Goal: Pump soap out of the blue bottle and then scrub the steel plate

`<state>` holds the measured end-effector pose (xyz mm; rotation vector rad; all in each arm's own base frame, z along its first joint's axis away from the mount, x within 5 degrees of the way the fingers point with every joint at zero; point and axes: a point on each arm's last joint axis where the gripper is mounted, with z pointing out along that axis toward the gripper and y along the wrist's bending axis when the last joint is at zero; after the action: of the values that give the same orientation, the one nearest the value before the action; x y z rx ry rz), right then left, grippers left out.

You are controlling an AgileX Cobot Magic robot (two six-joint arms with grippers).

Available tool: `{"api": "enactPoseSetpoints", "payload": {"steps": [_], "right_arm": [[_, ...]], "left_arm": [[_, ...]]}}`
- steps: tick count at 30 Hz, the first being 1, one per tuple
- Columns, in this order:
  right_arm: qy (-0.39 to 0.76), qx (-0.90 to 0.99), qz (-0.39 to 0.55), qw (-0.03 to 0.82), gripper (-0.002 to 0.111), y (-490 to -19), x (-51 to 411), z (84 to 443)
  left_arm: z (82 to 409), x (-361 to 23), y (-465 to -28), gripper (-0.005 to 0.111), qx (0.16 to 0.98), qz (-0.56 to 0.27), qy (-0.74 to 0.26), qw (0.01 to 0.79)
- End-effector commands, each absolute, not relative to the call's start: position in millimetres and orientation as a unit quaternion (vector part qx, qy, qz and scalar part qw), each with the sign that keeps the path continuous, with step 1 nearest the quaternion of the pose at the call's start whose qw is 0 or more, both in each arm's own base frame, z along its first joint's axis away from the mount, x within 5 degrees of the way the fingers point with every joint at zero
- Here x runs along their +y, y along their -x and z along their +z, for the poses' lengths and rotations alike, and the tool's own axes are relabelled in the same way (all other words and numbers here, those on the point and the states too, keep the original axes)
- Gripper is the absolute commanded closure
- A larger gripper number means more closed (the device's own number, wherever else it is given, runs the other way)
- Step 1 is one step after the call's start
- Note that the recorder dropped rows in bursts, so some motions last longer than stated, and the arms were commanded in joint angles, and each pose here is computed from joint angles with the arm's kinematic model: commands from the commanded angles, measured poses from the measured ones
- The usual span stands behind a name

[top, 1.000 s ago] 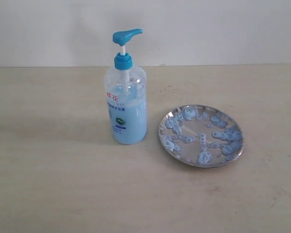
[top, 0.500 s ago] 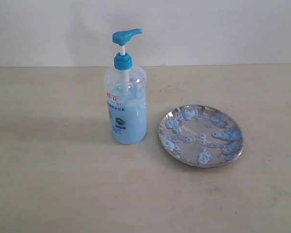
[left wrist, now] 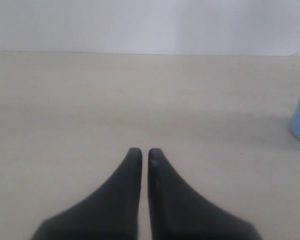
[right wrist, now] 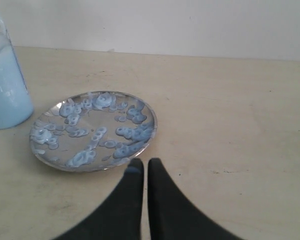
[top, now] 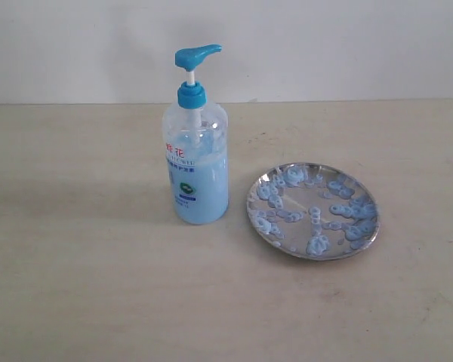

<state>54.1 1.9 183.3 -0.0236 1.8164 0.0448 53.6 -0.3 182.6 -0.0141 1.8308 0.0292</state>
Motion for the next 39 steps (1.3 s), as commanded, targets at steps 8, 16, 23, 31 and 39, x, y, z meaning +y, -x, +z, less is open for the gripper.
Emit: {"api": "enactPoseSetpoints", "payload": {"steps": [8,16,23,31,39], "right_arm": [[0.005,0.785,0.018,0.619,0.108,-54.0,1.4,184.1],[0.005,0.785,0.018,0.619,0.108,-54.0,1.4,184.1],[0.005,0.785,0.018,0.619,0.108,-54.0,1.4,184.1],[0.005,0.785,0.018,0.619,0.108,-54.0,1.4,184.1],[0.012,0.785,0.023,0.619,0.108,-53.9,2.3,184.1]], "left_arm": [[182.2,-0.4,-53.6,0.103,0.792,0.012,0.008,0.611],[182.2,-0.4,-53.6,0.103,0.792,0.012,0.008,0.611],[182.2,-0.4,-53.6,0.103,0.792,0.012,0.008,0.611],[182.2,-0.5,-53.6,0.103,0.792,0.012,0.007,0.611],[182.2,-3.9,-53.4,0.103,0.791,-0.008,-0.018,0.611]]}}
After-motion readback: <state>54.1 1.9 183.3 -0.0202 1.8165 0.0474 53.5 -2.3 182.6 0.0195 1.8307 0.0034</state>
